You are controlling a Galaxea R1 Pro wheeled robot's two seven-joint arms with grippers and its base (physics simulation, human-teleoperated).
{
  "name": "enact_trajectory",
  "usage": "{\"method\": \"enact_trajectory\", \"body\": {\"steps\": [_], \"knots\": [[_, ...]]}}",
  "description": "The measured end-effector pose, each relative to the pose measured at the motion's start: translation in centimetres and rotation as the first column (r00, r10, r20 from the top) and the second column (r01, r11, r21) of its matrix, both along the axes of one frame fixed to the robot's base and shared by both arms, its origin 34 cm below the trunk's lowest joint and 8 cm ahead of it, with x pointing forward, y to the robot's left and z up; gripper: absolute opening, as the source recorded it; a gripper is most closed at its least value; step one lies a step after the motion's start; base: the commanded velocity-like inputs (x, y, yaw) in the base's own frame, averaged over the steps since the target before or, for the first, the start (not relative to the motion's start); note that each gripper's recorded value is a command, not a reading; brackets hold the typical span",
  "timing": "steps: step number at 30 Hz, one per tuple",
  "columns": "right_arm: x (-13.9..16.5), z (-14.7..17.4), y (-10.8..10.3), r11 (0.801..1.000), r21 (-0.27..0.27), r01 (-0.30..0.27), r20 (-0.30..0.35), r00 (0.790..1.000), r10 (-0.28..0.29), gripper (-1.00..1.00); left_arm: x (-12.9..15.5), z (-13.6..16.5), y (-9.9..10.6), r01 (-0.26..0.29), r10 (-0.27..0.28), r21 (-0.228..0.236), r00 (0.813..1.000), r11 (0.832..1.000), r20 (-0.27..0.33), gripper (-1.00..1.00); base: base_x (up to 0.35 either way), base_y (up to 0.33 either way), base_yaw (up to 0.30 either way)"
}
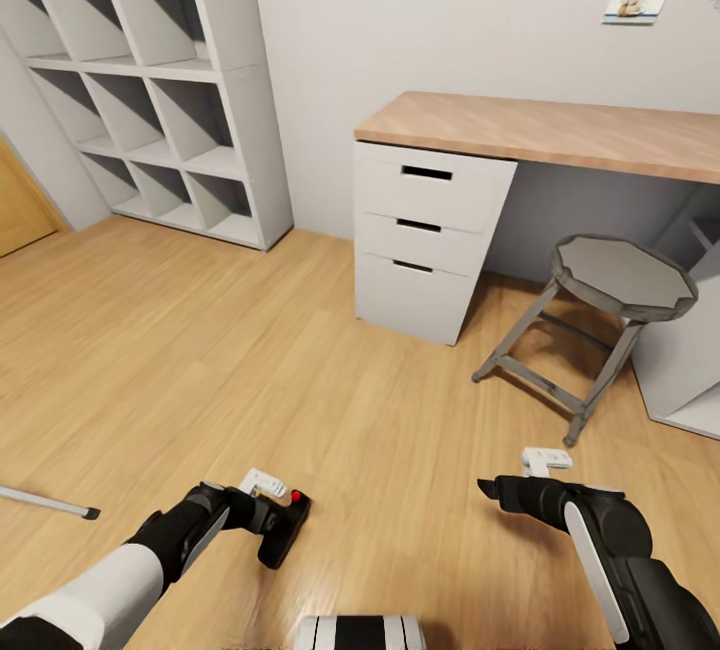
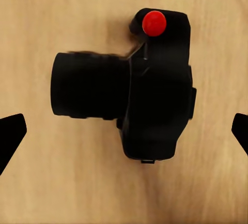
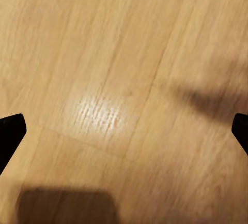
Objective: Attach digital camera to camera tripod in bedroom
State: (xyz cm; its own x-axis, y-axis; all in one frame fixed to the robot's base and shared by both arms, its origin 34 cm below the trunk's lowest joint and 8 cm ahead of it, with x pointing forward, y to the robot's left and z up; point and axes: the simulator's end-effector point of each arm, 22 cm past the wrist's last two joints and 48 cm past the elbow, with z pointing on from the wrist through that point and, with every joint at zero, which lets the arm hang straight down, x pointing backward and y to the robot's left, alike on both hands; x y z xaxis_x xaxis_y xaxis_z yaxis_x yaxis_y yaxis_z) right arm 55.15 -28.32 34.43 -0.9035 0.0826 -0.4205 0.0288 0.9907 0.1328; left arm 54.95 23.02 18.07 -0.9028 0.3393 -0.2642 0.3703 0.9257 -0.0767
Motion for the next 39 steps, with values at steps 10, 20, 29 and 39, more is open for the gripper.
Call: {"method": "enact_trajectory", "body": {"steps": [10,20,29,39], "knots": [[0.2,-0.9,1.3,0.999,0.005,-0.034,-0.009,0.999,0.034,1.00,-0.6,-1.8,-0.6,0.013,-0.013,-0.015,1.000,1.000,-0.006,1.00,0.000,0.000,0.000],[0.4,-1.0,4.4,0.993,0.019,-0.113,-0.002,0.994,0.113,1.00,-0.7,-2.3,-1.9,0.032,-0.033,-0.060,0.999,0.998,-0.013,1.00,0.000,0.000,0.000],[0.5,-0.8,5.3,0.990,0.022,-0.136,0.002,0.991,0.136,1.00,0.3,-1.8,-2.5,0.039,-0.039,-0.078,0.999,0.996,0.000,1.00,0.000,0.000,0.000],[-0.2,-2.5,5.8,0.989,0.027,-0.147,-0.030,0.989,0.148,1.00,0.6,-2.8,-2.8,0.052,-0.053,-0.082,0.998,0.995,-0.014,1.00,0.000,0.000,0.000]]}}
